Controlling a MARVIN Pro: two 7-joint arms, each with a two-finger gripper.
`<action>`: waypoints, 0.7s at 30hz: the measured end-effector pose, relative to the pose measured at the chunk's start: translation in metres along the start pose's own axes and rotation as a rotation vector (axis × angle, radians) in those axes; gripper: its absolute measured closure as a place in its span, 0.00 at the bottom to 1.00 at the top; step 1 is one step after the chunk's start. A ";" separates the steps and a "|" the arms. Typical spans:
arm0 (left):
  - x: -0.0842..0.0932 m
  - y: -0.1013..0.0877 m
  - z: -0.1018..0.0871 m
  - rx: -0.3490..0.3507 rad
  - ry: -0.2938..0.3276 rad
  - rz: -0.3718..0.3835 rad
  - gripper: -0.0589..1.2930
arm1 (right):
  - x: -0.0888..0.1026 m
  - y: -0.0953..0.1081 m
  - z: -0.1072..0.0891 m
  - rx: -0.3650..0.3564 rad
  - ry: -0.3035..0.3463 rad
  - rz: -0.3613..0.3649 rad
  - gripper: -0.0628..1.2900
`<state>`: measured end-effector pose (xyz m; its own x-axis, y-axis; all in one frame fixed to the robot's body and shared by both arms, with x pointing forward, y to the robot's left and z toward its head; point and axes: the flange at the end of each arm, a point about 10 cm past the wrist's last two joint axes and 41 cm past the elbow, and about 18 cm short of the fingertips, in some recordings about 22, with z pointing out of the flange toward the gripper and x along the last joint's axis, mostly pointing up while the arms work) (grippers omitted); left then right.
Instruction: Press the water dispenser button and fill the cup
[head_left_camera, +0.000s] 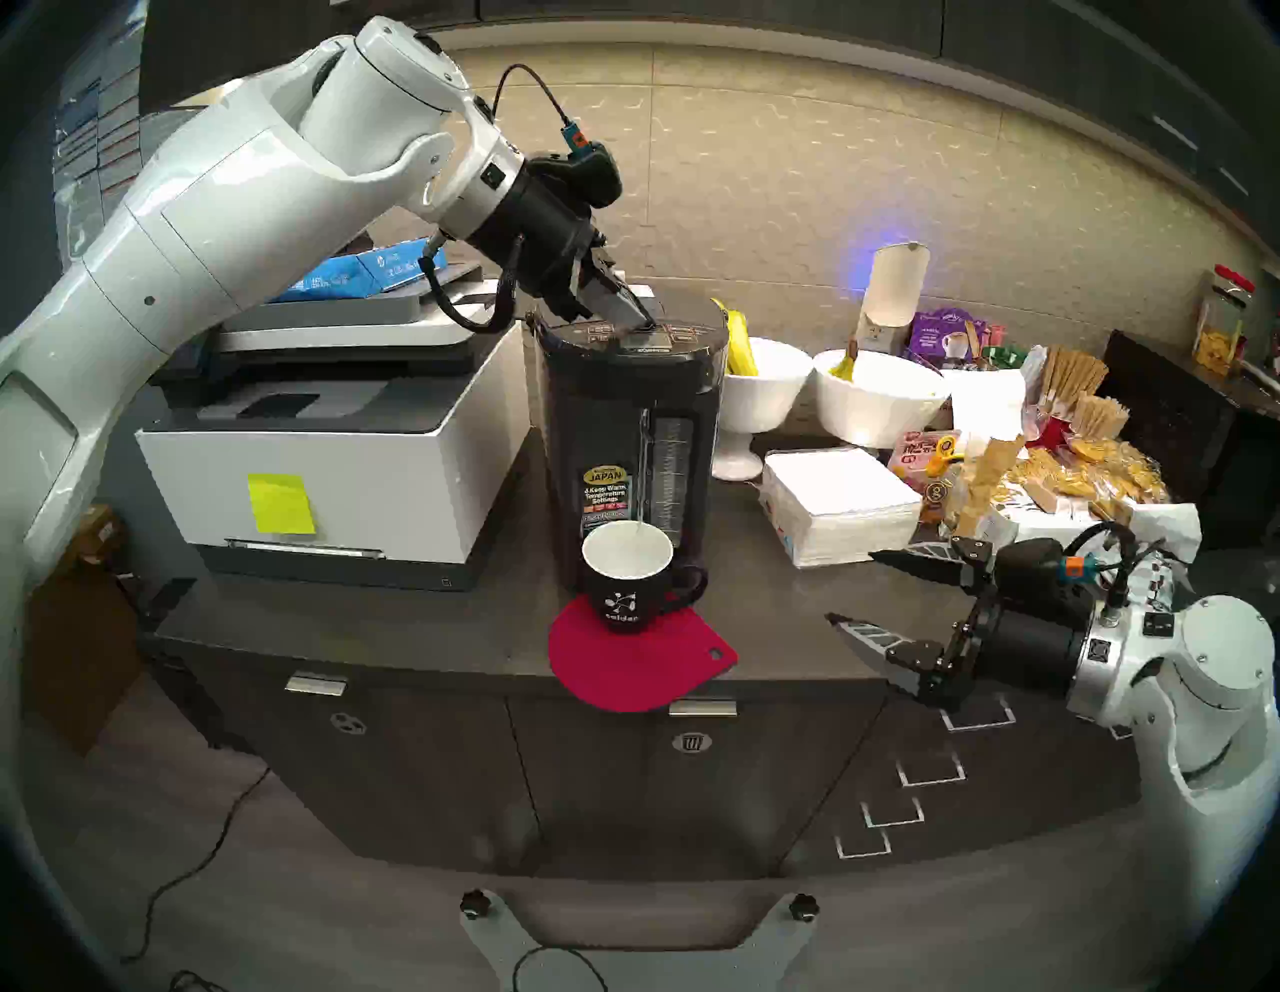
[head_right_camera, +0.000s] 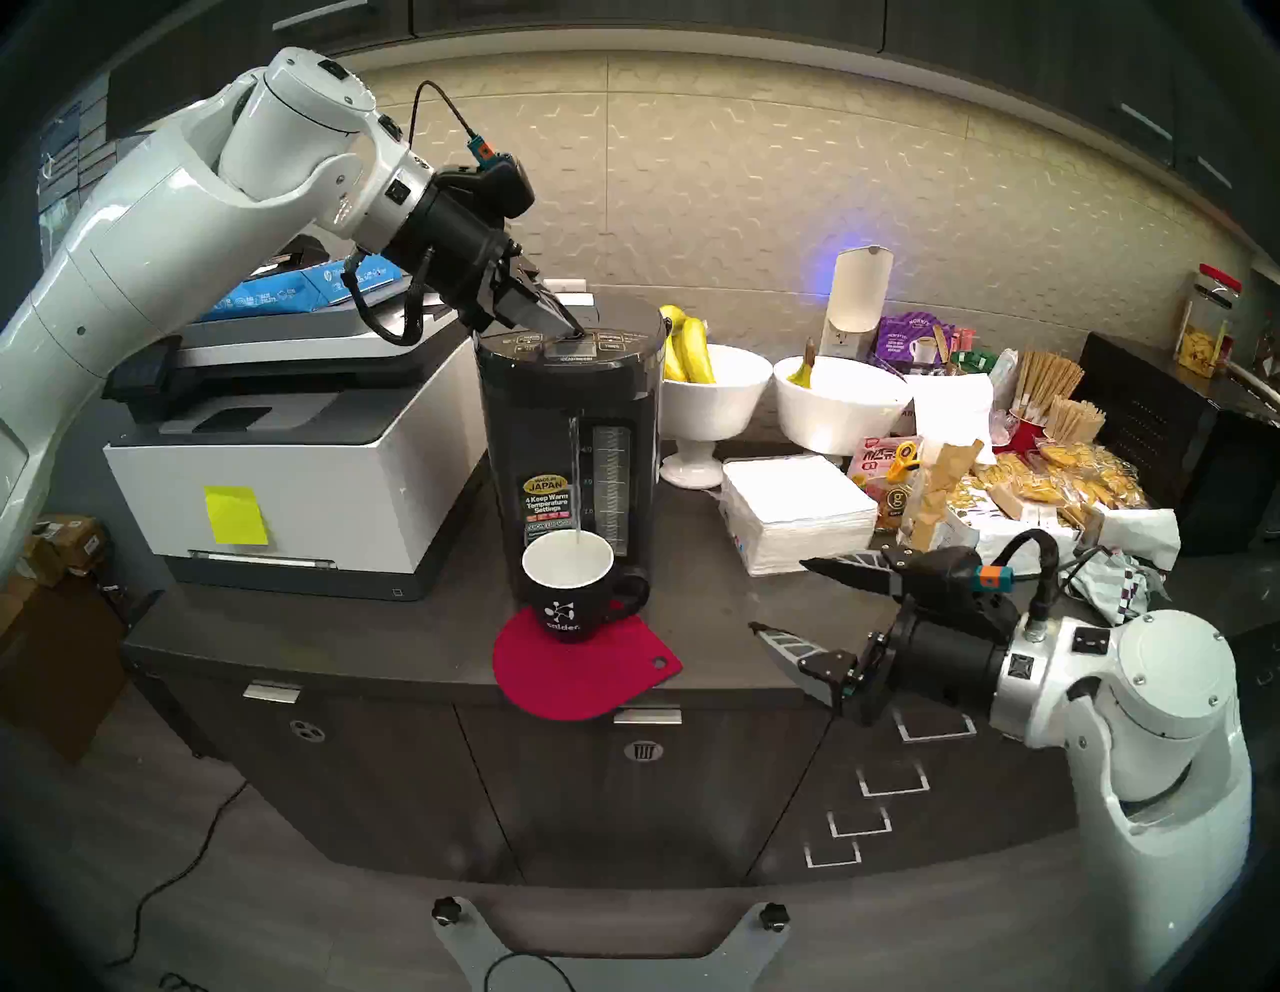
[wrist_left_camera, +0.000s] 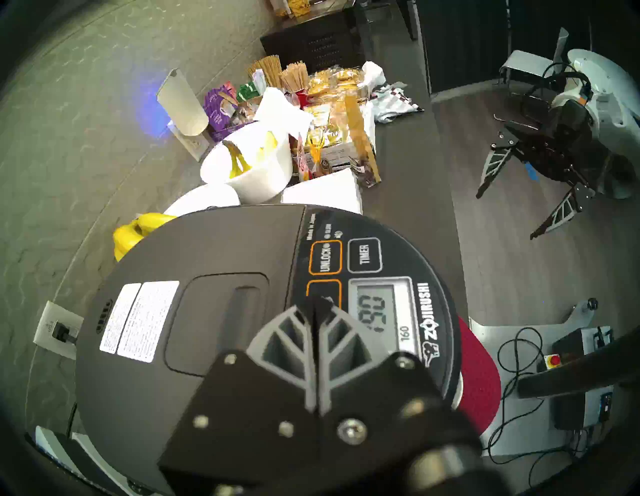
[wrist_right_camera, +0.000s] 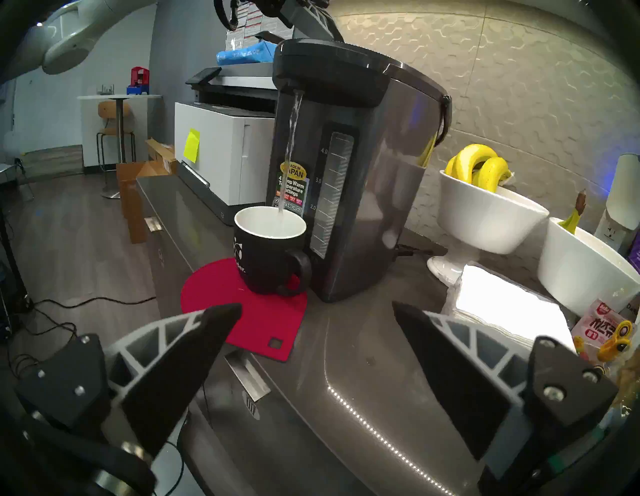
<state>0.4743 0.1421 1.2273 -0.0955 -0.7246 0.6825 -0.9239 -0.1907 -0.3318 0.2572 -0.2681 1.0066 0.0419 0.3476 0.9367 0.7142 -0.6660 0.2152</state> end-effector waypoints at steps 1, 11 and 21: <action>0.000 0.000 0.000 -0.001 0.001 0.000 0.97 | 0.000 0.000 0.000 0.000 0.000 0.000 0.03; -0.002 -0.001 0.000 -0.007 0.007 0.001 0.97 | 0.000 0.000 0.000 0.000 0.000 0.000 0.03; -0.004 -0.004 0.001 -0.017 0.018 0.004 0.97 | 0.000 0.000 0.000 0.000 0.000 0.000 0.03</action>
<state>0.4783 0.1450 1.2257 -0.1052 -0.7133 0.6929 -0.9298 -0.1765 -0.3229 0.2572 -0.2681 1.0066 0.0419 0.3476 0.9367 0.7142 -0.6660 0.2152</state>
